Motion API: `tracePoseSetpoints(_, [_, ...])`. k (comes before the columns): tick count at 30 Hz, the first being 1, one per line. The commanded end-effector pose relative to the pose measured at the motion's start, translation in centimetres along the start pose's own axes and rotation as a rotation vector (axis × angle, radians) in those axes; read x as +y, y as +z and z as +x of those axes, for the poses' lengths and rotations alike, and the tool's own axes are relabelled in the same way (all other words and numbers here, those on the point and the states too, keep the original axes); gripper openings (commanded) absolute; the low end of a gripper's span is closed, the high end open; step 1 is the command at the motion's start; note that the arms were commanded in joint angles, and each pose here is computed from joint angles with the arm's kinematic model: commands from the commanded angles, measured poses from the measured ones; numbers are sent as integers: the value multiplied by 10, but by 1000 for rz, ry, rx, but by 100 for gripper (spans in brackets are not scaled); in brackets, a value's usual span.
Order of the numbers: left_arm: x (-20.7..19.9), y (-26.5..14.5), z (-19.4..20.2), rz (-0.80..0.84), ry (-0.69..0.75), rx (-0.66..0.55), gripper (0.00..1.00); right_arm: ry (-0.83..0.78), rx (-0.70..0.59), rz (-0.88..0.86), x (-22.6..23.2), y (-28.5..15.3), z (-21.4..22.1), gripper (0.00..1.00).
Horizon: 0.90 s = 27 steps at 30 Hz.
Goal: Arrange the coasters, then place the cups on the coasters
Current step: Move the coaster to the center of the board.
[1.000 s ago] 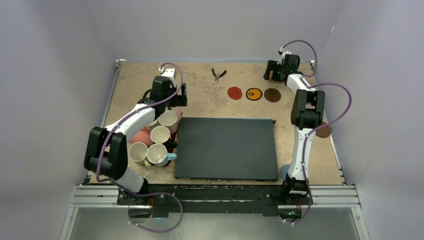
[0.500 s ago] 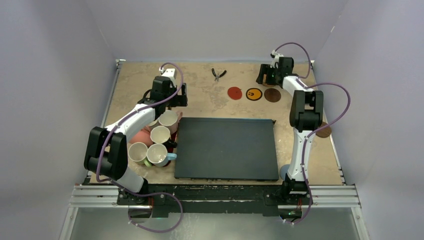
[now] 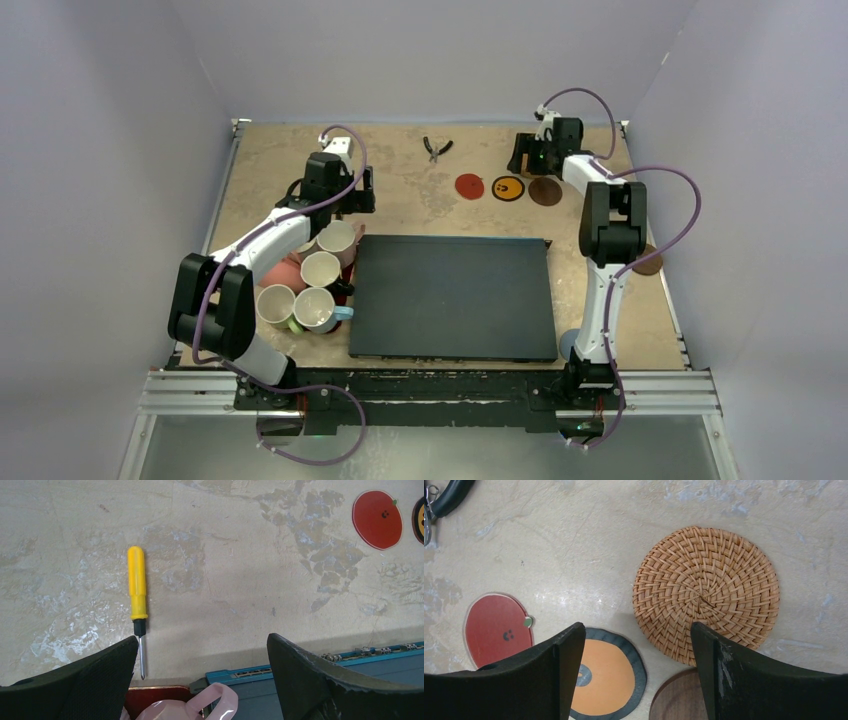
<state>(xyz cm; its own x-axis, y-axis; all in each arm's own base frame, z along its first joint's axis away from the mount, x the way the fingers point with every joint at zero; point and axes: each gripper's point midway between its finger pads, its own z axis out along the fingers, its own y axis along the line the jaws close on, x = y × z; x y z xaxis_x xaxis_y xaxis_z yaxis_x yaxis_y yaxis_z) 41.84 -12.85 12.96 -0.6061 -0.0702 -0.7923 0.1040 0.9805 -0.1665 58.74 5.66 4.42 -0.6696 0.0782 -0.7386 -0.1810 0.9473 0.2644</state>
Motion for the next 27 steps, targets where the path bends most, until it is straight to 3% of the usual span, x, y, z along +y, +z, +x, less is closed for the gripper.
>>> tracePoseSetpoints(1, [-10, -10, -29, 31, 13, -80, 95, 48, 213, -55, 21, -3, 65, 80])
tracePoseSetpoints(19, [-10, -10, -29, 31, 16, -82, 95, 46, 240, -50, 28, -10, 73, 79])
tracePoseSetpoints(27, [-10, -11, -30, 32, 17, -84, 95, 31, 197, -57, 33, -12, 46, 84])
